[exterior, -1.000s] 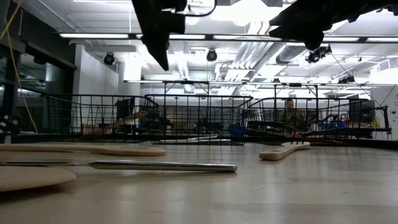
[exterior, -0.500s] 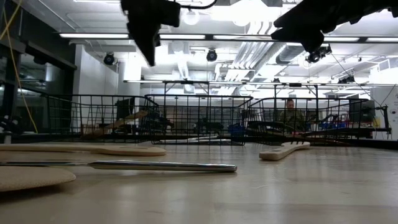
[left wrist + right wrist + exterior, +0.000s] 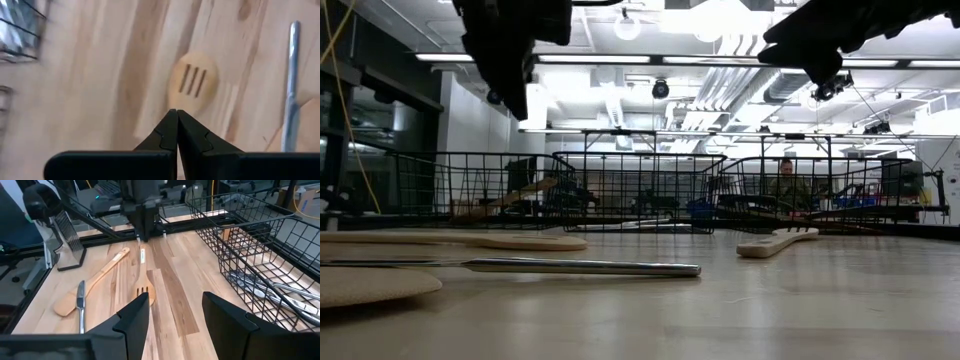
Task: Pick & Place Kitchen Items
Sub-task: Put the silver table knife into the middle mesh basket
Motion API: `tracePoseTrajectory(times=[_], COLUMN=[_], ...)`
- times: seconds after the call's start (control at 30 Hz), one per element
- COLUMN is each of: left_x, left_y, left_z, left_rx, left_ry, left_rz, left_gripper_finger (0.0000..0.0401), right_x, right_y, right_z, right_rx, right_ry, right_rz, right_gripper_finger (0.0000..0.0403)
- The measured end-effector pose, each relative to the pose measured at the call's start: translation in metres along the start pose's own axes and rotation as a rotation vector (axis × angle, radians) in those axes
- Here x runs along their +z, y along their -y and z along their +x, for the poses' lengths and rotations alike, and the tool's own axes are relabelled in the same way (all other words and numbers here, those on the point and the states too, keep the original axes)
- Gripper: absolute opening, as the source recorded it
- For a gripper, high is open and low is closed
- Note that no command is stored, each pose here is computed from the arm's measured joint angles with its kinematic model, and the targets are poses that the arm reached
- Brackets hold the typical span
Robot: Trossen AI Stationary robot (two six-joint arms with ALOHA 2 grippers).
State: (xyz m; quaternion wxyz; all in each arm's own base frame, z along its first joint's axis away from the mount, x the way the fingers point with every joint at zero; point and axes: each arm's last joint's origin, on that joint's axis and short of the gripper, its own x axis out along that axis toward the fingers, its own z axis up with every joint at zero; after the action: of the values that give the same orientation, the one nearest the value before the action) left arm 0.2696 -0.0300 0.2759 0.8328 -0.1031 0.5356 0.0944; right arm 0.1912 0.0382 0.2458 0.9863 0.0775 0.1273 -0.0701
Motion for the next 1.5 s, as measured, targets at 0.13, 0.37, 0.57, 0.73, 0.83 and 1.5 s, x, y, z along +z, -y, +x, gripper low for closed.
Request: tracePoseTrajectory(times=[0.13, 0.37, 0.57, 0.73, 0.83, 1.5], left_x=[-0.012, -0.023, -0.032, -0.039, -0.045, -0.046], left_y=[0.019, 0.047, 0.071, 0.093, 0.104, 0.148], left_z=[0.012, 0.031, 0.04, 0.049, 0.056, 0.087], left_rx=[-0.014, -0.052, -0.044, -0.086, -0.103, -0.21], left_ry=[0.014, 0.065, 0.095, 0.107, 0.1, 0.144], left_rz=[-0.068, -0.189, -0.264, -0.312, -0.288, -0.098], left_gripper_finger=[0.0, 0.0, 0.0, 0.0, 0.0, 0.0], right_x=[0.0, 0.0, 0.0, -0.001, -0.001, -0.012], right_y=[-0.001, -0.002, -0.003, -0.003, -0.004, -0.004], right_z=[0.0, 0.0, 0.0, -0.001, -0.001, -0.002], right_rx=[0.006, 0.025, 0.054, 0.084, 0.114, 0.184], right_ry=[0.001, -0.001, -0.007, -0.02, -0.027, -0.153], right_rz=[-0.001, 0.014, 0.024, 0.026, 0.024, -0.015], right_gripper_finger=[0.0176, 0.0176, 0.0176, 0.0176, 0.0176, 0.0176])
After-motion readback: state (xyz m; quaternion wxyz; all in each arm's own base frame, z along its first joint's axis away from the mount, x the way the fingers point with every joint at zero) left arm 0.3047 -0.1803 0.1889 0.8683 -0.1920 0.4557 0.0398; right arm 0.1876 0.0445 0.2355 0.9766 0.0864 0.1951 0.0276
